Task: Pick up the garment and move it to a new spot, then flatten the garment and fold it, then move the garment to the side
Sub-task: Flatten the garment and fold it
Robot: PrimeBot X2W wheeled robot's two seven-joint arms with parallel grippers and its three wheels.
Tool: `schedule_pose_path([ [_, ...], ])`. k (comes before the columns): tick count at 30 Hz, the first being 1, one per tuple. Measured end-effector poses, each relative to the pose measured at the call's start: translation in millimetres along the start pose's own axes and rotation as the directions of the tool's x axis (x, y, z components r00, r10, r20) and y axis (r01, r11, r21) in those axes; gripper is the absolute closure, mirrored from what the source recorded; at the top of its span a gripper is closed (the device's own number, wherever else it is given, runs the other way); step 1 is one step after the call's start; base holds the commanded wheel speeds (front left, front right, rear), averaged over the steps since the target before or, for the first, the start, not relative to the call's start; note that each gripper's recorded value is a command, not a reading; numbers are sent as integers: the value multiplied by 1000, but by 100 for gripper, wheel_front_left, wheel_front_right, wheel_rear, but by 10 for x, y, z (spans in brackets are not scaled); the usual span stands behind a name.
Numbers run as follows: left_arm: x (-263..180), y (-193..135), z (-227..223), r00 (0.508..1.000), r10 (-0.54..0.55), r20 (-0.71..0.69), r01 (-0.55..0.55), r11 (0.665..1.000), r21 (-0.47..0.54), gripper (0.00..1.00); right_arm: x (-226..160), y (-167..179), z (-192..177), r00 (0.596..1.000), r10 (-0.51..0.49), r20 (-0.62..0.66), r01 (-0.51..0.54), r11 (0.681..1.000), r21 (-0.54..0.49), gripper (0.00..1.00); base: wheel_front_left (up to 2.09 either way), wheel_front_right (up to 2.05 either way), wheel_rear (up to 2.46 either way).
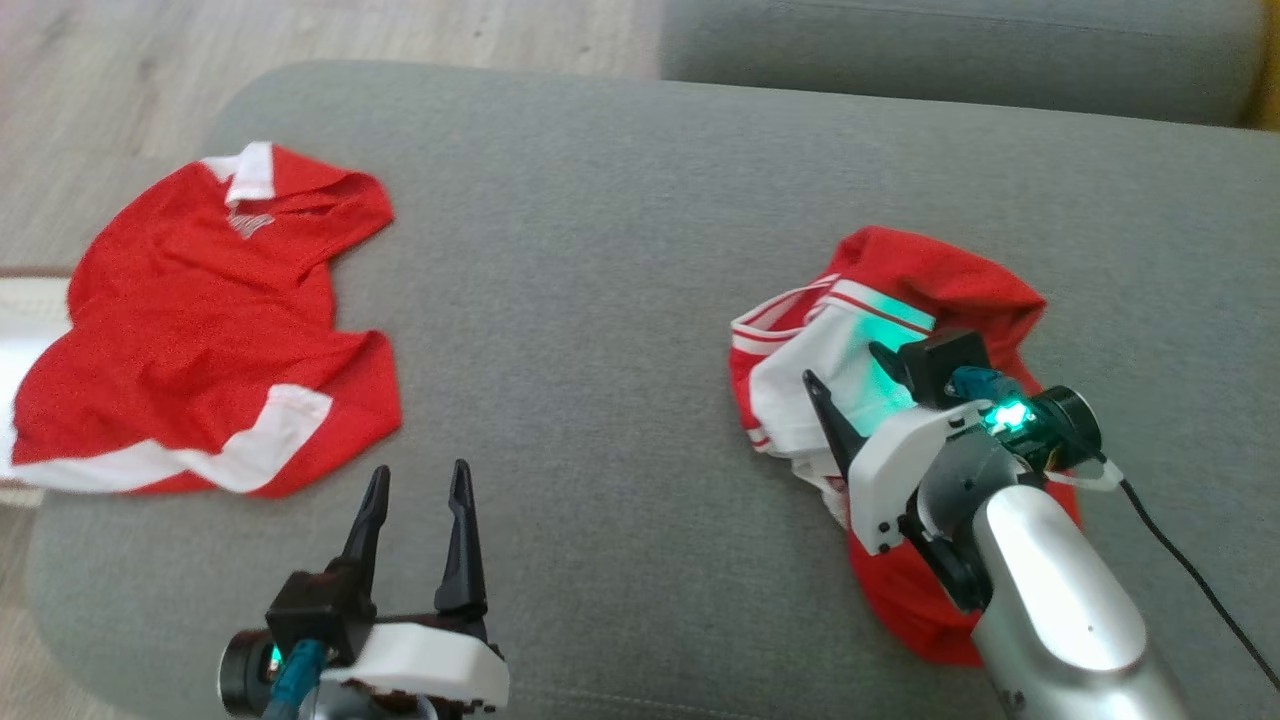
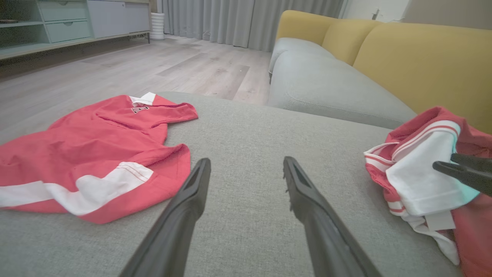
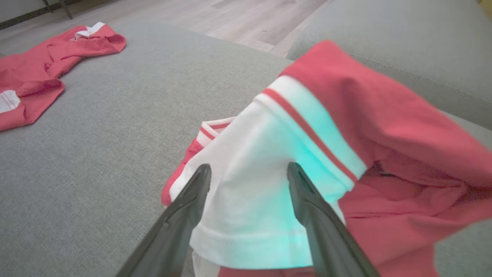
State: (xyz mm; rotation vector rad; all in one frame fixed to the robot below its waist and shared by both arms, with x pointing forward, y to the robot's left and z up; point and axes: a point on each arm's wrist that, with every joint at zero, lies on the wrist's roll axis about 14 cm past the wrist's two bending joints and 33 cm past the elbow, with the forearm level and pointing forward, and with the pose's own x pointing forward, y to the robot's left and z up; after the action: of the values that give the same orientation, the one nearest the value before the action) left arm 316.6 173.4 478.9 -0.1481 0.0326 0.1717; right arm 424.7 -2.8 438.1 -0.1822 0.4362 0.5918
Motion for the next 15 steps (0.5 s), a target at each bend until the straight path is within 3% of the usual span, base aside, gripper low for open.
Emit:
schedule_pose_path([
  [3,-23,84,-11,999,34,-5,-34,999,0,0,65,62,-40,999,23,-25,-23,1000,10,0,0,0,0],
  [4,-32,100,-18,999,40,-8,-40,999,1,0,81,77,-63,999,28,-38,-28,1000,11,24,0,0,0],
  [5,-38,111,-24,999,44,-10,-44,999,2,0,92,76,-94,998,29,-55,-28,999,15,85,0,0,0],
  [6,-42,119,-29,999,47,-11,-47,999,2,0,99,59,-117,997,25,-66,-23,999,22,100,0,0,0],
  [11,-43,134,-37,998,56,-14,-56,998,6,0,99,-1,-99,997,10,-78,-7,999,31,100,0,0,0],
  [15,-32,95,-18,999,42,-7,-42,999,3,0,62,108,376,996,65,60,-70,993,96,100,0,0,0],
])
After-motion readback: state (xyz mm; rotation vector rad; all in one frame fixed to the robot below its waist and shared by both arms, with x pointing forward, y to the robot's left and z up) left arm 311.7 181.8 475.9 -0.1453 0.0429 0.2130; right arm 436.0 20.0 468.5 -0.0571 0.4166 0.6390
